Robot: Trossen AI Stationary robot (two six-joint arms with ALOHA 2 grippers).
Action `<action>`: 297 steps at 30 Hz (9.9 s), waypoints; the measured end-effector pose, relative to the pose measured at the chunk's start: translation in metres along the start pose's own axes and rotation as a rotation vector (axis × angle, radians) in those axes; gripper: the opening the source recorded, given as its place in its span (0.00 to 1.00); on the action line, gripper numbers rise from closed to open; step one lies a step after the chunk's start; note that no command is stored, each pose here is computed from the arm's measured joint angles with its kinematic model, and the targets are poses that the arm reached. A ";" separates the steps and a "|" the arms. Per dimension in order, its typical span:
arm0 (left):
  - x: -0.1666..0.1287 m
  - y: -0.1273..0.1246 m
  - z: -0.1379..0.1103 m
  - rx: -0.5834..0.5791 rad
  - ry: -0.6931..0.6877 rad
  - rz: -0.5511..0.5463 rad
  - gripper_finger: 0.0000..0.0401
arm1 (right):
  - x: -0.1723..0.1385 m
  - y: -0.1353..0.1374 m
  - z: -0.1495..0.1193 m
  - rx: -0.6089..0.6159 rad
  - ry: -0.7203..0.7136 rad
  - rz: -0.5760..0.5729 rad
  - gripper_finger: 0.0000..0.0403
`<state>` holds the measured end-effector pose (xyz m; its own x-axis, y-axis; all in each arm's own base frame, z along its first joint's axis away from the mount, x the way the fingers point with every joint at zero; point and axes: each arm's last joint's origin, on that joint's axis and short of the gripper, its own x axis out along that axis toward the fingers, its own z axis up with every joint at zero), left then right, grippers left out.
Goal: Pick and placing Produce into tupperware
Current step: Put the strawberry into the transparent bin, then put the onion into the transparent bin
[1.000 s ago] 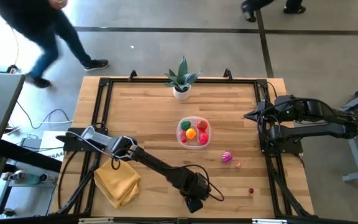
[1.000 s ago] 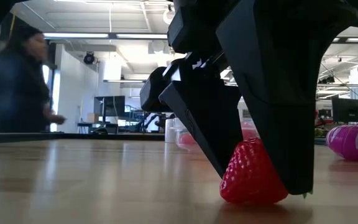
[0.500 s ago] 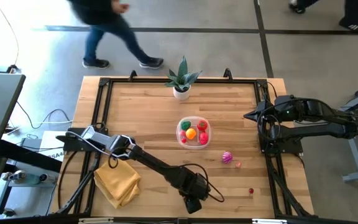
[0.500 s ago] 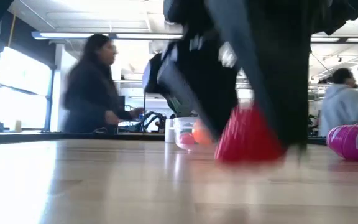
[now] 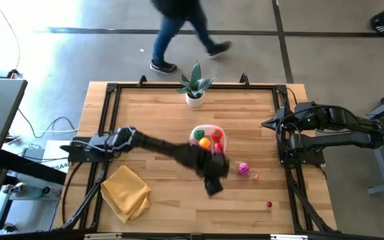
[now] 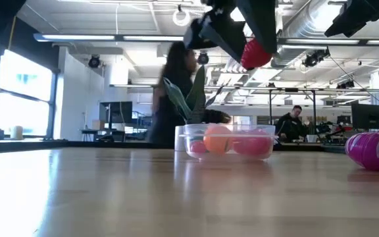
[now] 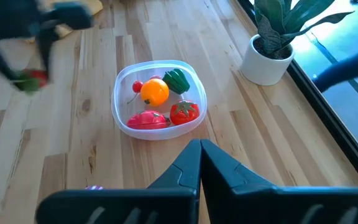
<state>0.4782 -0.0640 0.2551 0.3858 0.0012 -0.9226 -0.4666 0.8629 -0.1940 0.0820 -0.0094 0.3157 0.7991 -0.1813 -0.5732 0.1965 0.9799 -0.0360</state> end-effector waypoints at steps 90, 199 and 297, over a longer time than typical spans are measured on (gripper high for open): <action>0.077 0.119 0.034 0.008 0.331 0.142 0.38 | 0.000 0.000 0.000 0.000 0.000 0.000 0.00; -0.091 0.202 -0.173 0.144 -0.539 -0.174 0.60 | 0.000 0.000 0.000 0.000 0.000 0.000 0.00; -0.119 0.196 -0.204 0.211 -0.594 -0.040 0.26 | 0.048 0.017 0.039 0.327 -0.019 0.283 0.19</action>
<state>0.1784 0.0015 0.2589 0.8040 0.1954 -0.5615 -0.2993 0.9491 -0.0983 0.1458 -0.0052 0.3194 0.8569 0.0866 -0.5081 0.1349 0.9137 0.3833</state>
